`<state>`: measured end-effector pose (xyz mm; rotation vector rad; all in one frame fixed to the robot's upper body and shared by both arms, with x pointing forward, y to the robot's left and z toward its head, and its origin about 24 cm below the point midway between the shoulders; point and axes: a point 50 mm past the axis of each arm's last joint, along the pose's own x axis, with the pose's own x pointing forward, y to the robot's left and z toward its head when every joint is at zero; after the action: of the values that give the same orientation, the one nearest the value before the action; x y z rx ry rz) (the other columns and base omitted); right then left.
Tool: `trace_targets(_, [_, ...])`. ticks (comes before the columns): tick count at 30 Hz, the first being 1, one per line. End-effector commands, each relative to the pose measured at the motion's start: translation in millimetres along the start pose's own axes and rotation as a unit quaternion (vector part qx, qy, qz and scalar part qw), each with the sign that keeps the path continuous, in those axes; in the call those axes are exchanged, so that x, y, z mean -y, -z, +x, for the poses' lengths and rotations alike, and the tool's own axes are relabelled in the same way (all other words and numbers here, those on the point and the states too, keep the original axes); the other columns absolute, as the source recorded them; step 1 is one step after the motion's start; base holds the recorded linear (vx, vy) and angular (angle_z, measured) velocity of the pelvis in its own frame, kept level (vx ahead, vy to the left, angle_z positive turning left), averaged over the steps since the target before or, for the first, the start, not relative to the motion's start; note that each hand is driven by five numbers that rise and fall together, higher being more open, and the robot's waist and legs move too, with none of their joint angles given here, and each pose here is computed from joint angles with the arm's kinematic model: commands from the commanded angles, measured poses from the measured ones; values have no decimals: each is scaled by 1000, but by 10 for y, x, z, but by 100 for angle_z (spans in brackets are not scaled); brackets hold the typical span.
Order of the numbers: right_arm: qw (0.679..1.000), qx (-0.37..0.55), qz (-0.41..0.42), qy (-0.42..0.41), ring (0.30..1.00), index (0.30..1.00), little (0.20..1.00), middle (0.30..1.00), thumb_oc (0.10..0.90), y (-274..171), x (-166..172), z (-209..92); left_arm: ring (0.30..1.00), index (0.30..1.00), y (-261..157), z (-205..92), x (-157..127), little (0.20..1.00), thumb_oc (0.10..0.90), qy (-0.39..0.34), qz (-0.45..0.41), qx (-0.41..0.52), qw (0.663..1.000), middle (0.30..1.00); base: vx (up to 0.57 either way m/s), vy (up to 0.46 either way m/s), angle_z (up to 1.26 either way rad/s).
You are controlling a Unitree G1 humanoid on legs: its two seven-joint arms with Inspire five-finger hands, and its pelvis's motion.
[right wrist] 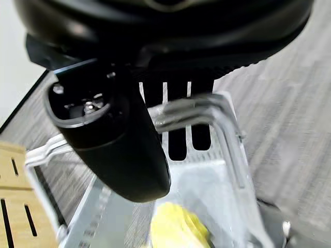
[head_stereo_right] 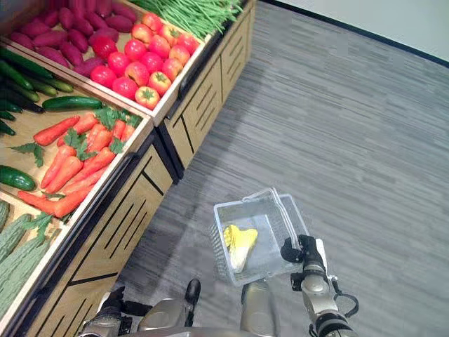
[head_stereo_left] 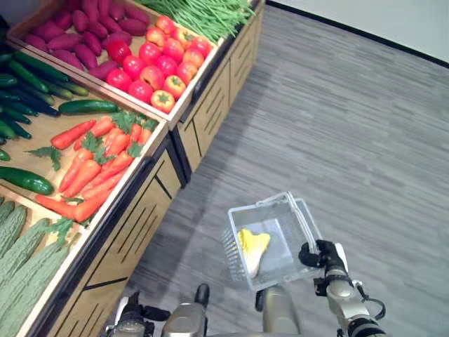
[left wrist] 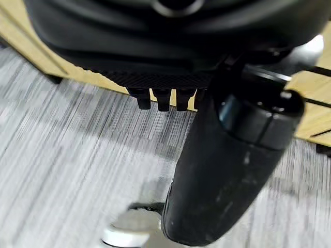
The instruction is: Get the vegetables into the basket
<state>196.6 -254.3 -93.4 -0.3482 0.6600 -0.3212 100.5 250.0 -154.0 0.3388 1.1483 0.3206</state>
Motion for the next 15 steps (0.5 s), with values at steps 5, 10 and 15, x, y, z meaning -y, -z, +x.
trace_targets(5, [989, 104, 6, 110, 300, 300, 300, 300, 400, -372, 698, 70, 1000, 1000, -30, 24, -140, 1000, 900, -22, -17, 4, 1000, 1000, 233, -352, 59])
trace_targets(10, [986, 94, 9, 137, 300, 300, 300, 300, 400, -279, 857, 20, 1000, 1000, -82, 19, -74, 1000, 900, -10, -13, 13, 1000, 1000, 77, -208, 63])
trace_targets(15, [986, 69, 7, 149, 300, 300, 300, 300, 400, -118, 884, -34, 1000, 1000, -78, 15, -67, 1000, 900, -8, 2, 16, 1000, 1000, 119, -61, 43])
